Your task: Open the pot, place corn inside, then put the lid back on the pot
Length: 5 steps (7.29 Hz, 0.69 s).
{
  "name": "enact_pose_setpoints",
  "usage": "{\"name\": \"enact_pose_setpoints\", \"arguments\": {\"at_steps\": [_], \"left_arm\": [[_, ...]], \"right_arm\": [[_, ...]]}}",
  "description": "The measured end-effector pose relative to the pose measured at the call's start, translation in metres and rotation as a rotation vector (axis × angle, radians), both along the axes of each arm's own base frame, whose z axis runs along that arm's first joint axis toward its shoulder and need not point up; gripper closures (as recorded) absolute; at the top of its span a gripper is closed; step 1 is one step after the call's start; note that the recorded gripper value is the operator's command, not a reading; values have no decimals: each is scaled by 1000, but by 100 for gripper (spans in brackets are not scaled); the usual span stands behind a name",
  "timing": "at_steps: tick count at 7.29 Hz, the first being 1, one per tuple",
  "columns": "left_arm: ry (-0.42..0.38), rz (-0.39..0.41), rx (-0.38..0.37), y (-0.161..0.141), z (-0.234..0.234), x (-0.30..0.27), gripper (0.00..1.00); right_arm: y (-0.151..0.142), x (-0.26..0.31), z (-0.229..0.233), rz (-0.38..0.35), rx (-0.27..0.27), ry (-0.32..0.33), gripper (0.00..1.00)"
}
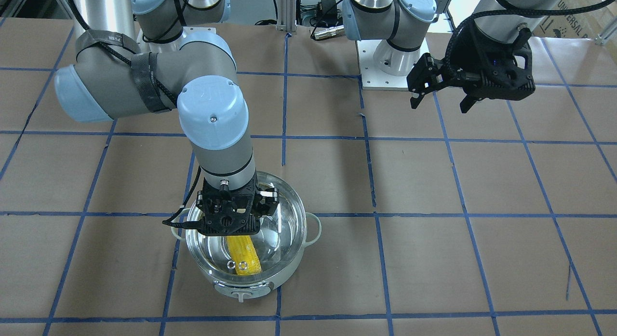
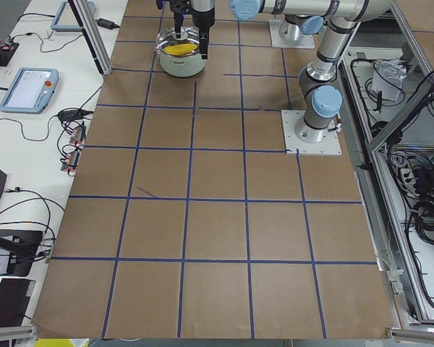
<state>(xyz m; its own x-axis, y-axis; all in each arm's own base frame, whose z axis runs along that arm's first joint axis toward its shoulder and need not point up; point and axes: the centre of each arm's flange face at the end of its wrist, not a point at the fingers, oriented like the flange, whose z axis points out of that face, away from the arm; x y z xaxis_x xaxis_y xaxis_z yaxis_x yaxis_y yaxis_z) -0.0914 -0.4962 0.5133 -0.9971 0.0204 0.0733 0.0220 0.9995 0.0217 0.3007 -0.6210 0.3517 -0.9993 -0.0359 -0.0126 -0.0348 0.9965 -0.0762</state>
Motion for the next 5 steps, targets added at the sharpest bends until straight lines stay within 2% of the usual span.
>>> {"name": "enact_pose_setpoints", "arguments": {"at_steps": [5], "left_arm": [[-1,1,-5,-2,-1,0,0]], "right_arm": [[0,-3,-3,0,20,5,73]]}}
